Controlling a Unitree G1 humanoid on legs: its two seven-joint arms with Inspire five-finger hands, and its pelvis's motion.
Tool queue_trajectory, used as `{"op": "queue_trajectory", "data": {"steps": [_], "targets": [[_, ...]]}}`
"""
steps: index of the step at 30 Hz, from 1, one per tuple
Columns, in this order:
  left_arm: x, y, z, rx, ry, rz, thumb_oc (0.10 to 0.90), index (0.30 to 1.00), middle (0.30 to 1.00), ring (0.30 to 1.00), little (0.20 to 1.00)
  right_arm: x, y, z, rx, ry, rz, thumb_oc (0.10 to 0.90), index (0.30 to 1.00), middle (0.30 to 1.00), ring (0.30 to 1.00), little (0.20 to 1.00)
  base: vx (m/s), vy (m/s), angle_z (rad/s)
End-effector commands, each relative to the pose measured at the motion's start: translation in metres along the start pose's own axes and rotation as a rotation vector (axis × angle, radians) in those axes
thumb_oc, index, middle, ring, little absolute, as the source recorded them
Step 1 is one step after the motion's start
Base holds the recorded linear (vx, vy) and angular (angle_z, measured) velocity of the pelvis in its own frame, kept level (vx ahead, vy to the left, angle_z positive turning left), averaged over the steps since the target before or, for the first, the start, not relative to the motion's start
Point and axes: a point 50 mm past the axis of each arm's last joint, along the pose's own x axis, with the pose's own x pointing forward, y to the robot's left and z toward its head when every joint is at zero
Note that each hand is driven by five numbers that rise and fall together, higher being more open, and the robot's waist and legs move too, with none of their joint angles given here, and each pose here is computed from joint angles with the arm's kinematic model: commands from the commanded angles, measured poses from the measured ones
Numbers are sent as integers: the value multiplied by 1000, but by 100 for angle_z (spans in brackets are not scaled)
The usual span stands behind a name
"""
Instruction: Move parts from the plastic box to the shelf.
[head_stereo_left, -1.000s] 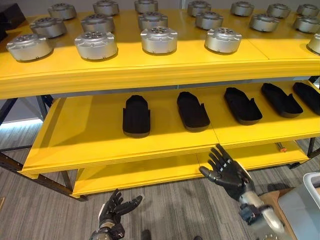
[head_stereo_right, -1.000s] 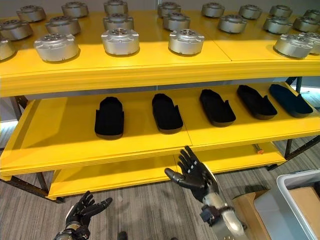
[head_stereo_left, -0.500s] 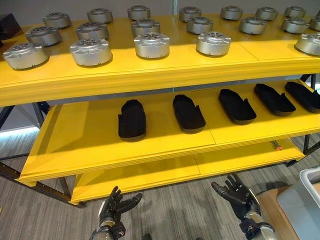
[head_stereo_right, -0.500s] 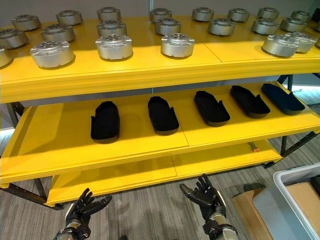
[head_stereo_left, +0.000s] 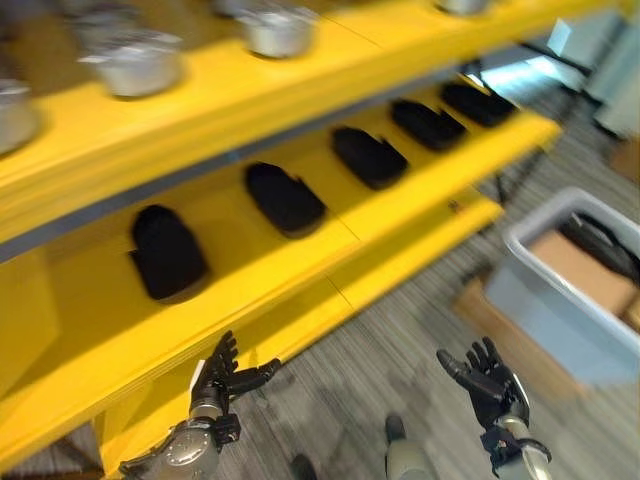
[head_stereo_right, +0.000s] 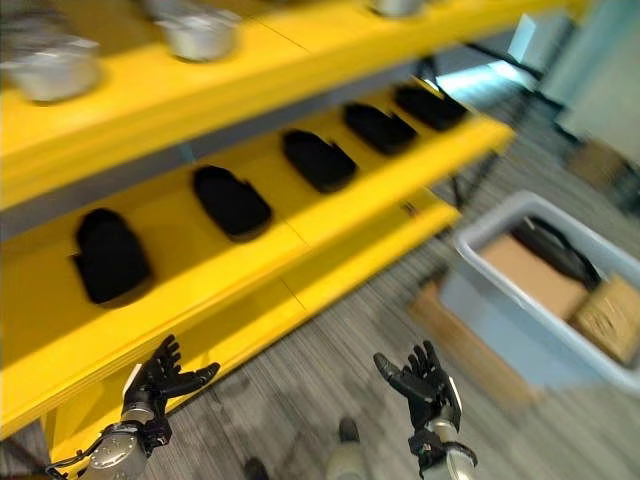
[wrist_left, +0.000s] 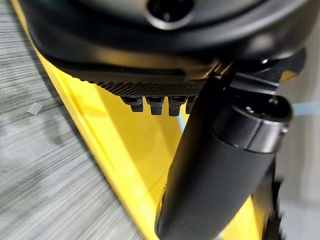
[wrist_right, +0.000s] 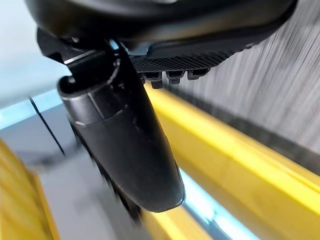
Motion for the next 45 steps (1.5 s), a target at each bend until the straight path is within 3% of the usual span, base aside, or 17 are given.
{"op": "queue_trajectory", "data": {"steps": [1, 14, 21, 25, 29, 30, 32, 34, 37, 45], "targets": [[-5, 11, 43, -26, -226, 13, 900, 1000, 1000, 1000, 1000, 9, 32, 33, -30, -183, 146, 900, 1000, 1000, 1000, 1000, 54, -11, -129], [-10, -1, 25, -151, -173, 11, 900, 1000, 1000, 1000, 1000, 13, 35, 32, -21, -171, 143, 900, 1000, 1000, 1000, 1000, 93, -140, -47], [-3, -17, 35, -157, -206, -42, 900, 1000, 1000, 1000, 1000, 16, 31, 51, -57, -260, 110, 900, 1000, 1000, 1000, 1000, 83, -239, 3], [5, -29, 41, -185, -208, -79, 900, 1000, 1000, 1000, 1000, 18, 33, 56, -113, -269, 120, 900, 1000, 1000, 1000, 1000, 61, -309, 0], [-3, -21, 36, -228, -216, -29, 900, 1000, 1000, 1000, 1000, 23, 35, 50, -147, -230, 141, 900, 1000, 1000, 1000, 1000, 185, 62, -23], [-3, -21, 36, -229, -217, -29, 900, 1000, 1000, 1000, 1000, 23, 35, 50, -147, -230, 142, 900, 1000, 1000, 1000, 1000, 208, 125, -128], [-7, -16, 32, -241, -216, -13, 900, 1000, 1000, 1000, 1000, 26, 35, 62, -310, -276, 148, 900, 1000, 1000, 1000, 1000, 264, 122, -204], [-9, -10, 41, -176, -271, -7, 900, 1000, 1000, 1000, 1000, 28, 31, 69, -337, -300, 128, 900, 1000, 1000, 1000, 1000, 206, 131, -177], [-10, -14, 35, -222, -246, -25, 900, 1000, 1000, 1000, 1000, 25, 26, 62, -353, -268, 132, 900, 1000, 1000, 1000, 1000, 162, 196, -129], [-8, -17, 38, -191, -233, -64, 900, 1000, 1000, 1000, 1000, 21, 33, 43, -232, -202, 157, 900, 1000, 1000, 1000, 1000, 125, 176, -36]]}}
